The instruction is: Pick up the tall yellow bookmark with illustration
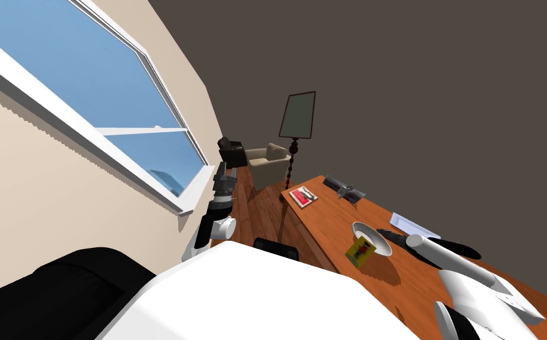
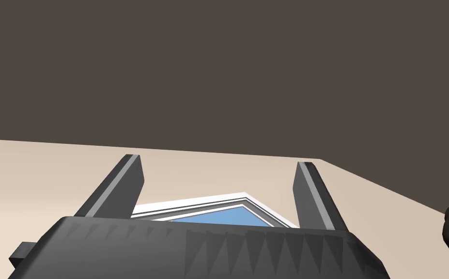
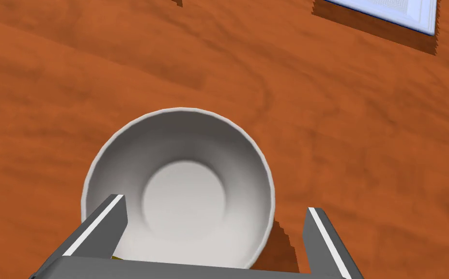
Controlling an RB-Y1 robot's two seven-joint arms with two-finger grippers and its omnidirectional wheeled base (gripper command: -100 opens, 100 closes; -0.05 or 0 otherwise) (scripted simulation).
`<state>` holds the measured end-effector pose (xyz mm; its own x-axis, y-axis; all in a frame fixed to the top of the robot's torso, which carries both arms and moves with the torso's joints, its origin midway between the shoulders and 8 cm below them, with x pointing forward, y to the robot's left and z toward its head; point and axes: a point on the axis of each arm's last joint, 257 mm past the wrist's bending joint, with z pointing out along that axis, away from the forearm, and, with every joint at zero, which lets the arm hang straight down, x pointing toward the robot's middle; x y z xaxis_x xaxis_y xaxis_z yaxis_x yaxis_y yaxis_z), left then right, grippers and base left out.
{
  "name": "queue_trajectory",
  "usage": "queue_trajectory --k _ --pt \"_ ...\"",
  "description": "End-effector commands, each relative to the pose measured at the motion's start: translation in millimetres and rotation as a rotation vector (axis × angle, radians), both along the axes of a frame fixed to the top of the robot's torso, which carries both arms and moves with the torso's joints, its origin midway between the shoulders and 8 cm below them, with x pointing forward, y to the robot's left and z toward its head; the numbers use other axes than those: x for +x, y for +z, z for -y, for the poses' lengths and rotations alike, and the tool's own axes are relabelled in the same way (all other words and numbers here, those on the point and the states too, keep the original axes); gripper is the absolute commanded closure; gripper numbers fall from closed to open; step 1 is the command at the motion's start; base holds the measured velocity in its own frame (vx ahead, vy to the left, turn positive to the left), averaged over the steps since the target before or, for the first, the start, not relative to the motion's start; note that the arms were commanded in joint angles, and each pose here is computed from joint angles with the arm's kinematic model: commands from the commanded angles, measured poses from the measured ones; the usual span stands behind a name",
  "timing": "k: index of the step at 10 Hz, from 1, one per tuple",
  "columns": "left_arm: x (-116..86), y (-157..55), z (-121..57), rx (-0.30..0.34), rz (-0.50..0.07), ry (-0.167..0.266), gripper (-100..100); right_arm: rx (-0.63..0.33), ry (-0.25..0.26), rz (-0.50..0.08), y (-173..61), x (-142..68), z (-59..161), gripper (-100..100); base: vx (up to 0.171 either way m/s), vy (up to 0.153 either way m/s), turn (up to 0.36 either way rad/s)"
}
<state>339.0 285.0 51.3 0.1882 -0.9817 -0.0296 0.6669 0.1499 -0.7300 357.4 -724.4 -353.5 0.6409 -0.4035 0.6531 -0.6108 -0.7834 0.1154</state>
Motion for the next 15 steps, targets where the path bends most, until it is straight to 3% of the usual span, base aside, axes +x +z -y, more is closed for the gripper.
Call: queue_trajectory --k 1,2,3,4,6,9,12,13,15 --pt "0 0 0.0 0.000 0.000 0.000 0 0.044 -0.034 -0.017 -10 -10 -1 -100 0.052 0.041 -0.008" --pt "0 0 0.0 0.000 0.000 0.000 0 0.044 -0.034 -0.017 -10 -10 -1 -100 0.021 0.021 0.000" --pt "0 0 0.0 0.000 0.000 0.000 0 0.102 -0.083 -0.033 -20 -20 -3 -100 0.044 0.025 -0.017" --pt "0 0 0.0 0.000 0.000 0.000 0 0.103 -0.084 -0.034 -21 -21 -3 -100 0.043 0.023 -0.016" --pt "0 0 0.0 0.000 0.000 0.000 0 0.197 -0.165 -0.061 -34 -38 -8 -100 0.073 0.037 -0.035" --pt "0 0 0.0 0.000 0.000 0.000 0 0.250 -0.208 -0.088 -47 -52 -15 -100 0.055 0.034 -0.016" --pt "0 0 0.0 0.000 0.000 0.000 0 0.371 -0.297 -0.157 -80 -83 -39 -100 0.071 0.040 -0.032" --pt "0 0 0.0 0.000 0.000 0.000 0 0.355 -0.282 -0.138 -71 -74 -36 -100 0.064 0.036 -0.020" --pt "0 0 0.0 0.000 0.000 0.000 0 0.371 -0.297 -0.157 -80 -83 -39 -100 0.013 0.005 0.005"
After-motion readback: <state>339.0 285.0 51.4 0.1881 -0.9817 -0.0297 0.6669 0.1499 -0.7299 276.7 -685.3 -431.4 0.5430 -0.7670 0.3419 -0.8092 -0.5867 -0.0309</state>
